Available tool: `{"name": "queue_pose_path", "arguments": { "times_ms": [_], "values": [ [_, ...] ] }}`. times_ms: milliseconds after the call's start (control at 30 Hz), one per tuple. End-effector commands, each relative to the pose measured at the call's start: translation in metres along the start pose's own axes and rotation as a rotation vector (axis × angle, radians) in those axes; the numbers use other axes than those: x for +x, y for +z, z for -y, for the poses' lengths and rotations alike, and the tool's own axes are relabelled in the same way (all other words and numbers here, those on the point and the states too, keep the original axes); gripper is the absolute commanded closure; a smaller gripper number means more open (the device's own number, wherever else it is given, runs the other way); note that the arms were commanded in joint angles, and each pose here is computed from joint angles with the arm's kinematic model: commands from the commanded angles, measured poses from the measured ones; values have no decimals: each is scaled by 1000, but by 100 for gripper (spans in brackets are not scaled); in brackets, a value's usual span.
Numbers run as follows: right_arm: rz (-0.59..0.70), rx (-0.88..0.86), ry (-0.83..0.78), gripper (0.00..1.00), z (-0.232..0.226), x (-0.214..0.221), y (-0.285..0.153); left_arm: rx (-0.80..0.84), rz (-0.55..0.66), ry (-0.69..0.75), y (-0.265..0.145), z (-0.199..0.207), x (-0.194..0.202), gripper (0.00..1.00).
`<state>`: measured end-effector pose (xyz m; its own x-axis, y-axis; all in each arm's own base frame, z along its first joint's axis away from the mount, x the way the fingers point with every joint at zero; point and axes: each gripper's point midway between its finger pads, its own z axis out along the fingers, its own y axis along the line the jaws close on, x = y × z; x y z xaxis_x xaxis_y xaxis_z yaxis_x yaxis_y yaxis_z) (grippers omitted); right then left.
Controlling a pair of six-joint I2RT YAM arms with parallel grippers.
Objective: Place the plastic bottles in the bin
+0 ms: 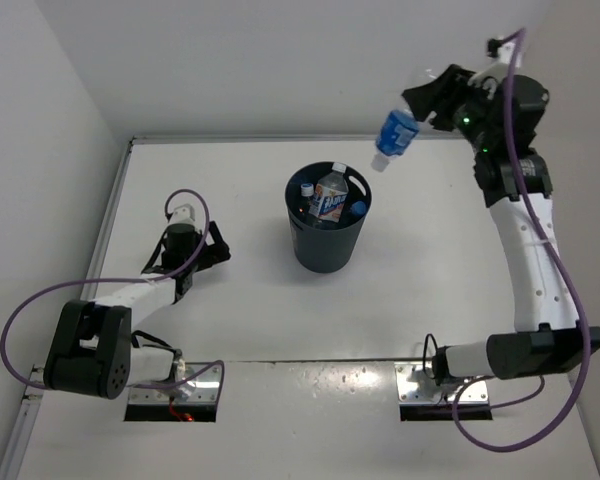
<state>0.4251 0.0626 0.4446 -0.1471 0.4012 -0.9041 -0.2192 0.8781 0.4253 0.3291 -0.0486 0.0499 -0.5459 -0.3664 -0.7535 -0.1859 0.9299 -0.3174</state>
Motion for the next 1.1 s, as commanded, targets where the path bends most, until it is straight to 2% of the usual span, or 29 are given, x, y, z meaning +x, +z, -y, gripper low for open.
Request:
{"name": "queue_pose_path", "arguments": {
  "times_ms": [0,200,367,433,467,533,600,700,733,833,967,1000,1067],
  "values": [
    [-33,-220,-105,89,-65,22,17,42,11,-3,1,11,0,0],
    [-160,-378,-178,88,-115,86,21,38,3,-2,3,10,3,0],
    [-304,-413,-220,85,-119,160,12,38,3,-2,3,10,3,0],
    [-353,-421,-230,73,-120,185,5,38,3,-11,3,10,3,0],
    [-355,-420,-230,48,-119,186,2,38,3,-11,3,10,3,0],
    [-375,-423,-229,44,-119,194,-3,38,3,-11,3,10,3,0],
    [-375,-423,-229,41,-119,194,-3,34,-5,-10,4,9,5,0],
    [-374,-391,-227,26,-109,191,0,34,-5,-10,4,9,5,0],
    [-361,-396,-228,18,-111,185,0,34,-5,-10,4,9,5,0],
    [-300,-381,-239,9,-108,157,8,30,-14,-10,5,8,8,0],
    [-212,-352,-244,6,-103,114,22,30,-14,-10,5,8,8,0],
    [-159,-348,-250,6,-103,92,23,30,-14,-10,5,8,8,0],
    [-132,-336,-253,5,-100,78,26,30,-14,-10,5,8,8,0]
  ]
}}
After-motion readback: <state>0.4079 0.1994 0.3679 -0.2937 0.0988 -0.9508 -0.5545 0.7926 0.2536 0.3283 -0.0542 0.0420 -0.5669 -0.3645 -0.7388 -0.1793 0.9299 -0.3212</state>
